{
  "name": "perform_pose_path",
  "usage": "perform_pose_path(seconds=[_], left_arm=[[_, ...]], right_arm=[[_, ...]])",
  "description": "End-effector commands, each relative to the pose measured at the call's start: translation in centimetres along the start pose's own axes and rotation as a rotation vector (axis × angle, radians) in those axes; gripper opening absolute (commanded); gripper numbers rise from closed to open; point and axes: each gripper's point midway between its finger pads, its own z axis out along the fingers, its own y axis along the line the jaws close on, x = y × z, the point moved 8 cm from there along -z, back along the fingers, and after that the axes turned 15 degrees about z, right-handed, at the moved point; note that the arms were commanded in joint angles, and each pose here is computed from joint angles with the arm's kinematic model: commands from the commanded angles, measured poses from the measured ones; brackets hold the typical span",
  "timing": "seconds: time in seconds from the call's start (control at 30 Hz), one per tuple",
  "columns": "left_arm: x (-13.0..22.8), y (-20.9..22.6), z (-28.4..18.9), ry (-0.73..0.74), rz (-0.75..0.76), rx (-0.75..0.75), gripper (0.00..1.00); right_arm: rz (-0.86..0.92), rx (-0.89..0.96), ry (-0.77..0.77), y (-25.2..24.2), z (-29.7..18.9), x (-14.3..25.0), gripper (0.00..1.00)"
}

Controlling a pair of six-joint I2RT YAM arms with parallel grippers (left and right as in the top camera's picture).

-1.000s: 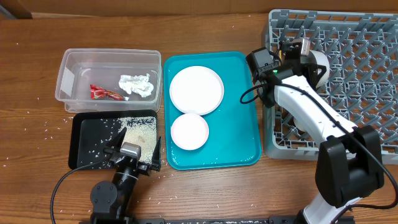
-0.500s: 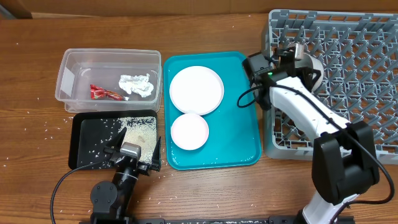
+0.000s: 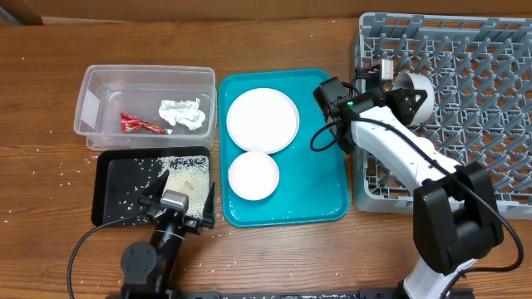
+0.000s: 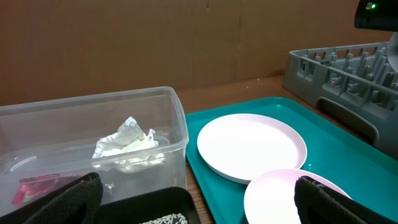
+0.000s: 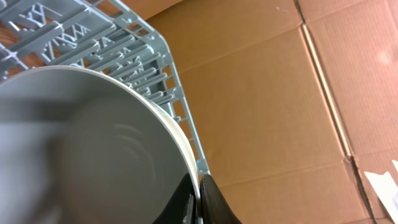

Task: Sort waste into correct bins and load items into the dishwasher
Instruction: 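Reach the right gripper down to the small white plate's rim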

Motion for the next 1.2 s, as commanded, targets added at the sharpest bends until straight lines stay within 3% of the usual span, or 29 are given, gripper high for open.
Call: perform_pose_path(seconds=[0.0,0.5,0.93,1.03,1.07,1.17], left_arm=[[0.1,-0.1,0.0,-0.006,0.010,0.008,1.00],[0.1,-0.1,0.0,-0.006,0.009,0.008,1.00],[0.1,-0.1,0.0,-0.006,0.009,0.008,1.00],[0.1,-0.1,0.0,-0.006,0.010,0.008,1.00],[0.1,-0.1,0.0,-0.006,0.009,0.008,1.00],[0.1,-0.1,0.0,-0.006,0.010,0.008,1.00]], right_arm=[[-0.009,0.005,0.003,0.1,0.2,0.2,0.04],[-0.041,-0.074,0.143,0.7,2.5,1.4,0.04],[-0.187,-0.113,0.067,3.3,-0.9,2.3,0.04],[-0.200,-0.086,0.033,2.8,-1.2,2.0,0.10],[-0.201,-0.084,0.022,2.7,-1.5,1.9,0.17],[-0.198,-0.095,-0.009,2.4,-2.6,1.5,0.25]])
